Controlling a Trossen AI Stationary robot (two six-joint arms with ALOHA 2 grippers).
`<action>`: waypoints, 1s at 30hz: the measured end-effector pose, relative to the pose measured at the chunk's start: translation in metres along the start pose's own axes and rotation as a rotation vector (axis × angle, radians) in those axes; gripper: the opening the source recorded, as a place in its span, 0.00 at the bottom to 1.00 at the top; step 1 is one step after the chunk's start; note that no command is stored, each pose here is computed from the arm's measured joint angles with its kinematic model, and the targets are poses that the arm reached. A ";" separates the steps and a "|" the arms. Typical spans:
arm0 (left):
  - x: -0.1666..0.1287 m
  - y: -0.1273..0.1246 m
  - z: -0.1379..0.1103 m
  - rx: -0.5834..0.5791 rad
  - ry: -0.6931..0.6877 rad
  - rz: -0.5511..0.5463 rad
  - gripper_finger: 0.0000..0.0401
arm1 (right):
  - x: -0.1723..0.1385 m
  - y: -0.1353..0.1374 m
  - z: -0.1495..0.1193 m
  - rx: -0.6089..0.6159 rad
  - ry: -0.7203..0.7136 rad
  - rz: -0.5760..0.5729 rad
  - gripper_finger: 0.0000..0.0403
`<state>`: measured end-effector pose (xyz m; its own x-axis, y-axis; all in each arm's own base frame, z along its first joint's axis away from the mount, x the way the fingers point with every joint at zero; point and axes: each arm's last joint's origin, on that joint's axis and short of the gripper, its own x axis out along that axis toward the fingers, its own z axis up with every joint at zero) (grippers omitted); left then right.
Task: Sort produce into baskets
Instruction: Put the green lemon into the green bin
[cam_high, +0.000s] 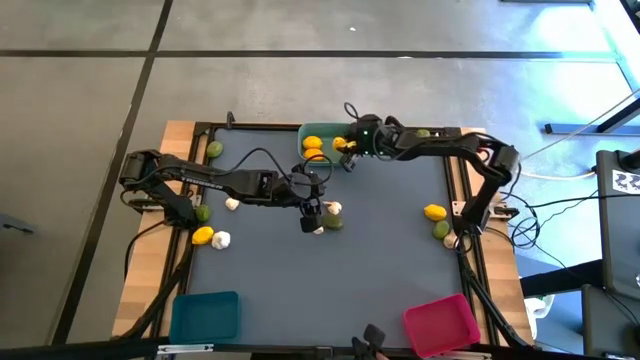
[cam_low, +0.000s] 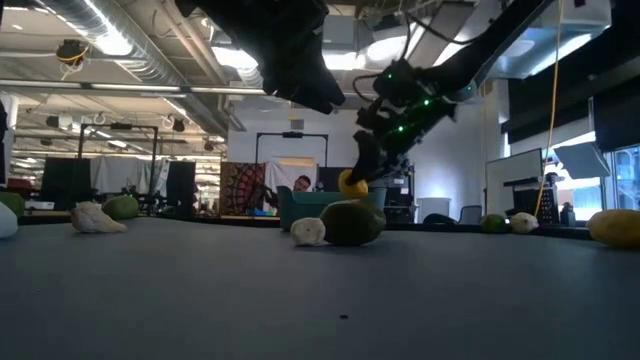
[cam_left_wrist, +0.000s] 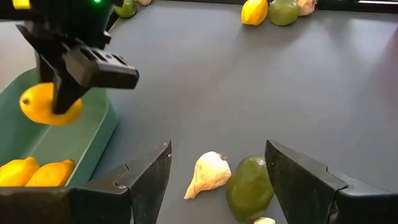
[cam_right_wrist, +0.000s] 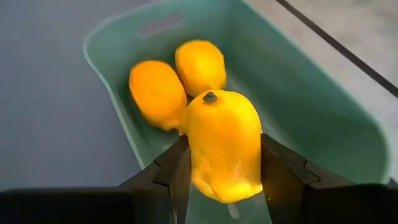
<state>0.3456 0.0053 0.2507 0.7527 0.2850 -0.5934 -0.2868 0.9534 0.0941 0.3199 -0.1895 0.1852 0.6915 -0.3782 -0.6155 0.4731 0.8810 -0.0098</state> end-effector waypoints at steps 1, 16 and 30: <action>0.000 0.000 0.000 0.000 0.000 0.000 0.64 | 0.002 0.000 -0.002 0.000 0.008 -0.005 0.38; 0.000 0.000 0.000 -0.007 0.000 0.000 0.64 | 0.022 -0.001 -0.020 0.001 0.084 -0.042 0.38; 0.000 0.000 0.000 -0.007 0.001 0.000 0.64 | 0.022 -0.001 -0.020 0.004 0.093 -0.042 0.38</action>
<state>0.3456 0.0054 0.2504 0.7522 0.2852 -0.5940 -0.2911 0.9526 0.0886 0.3235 -0.1931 0.1555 0.6173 -0.3863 -0.6853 0.5028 0.8637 -0.0340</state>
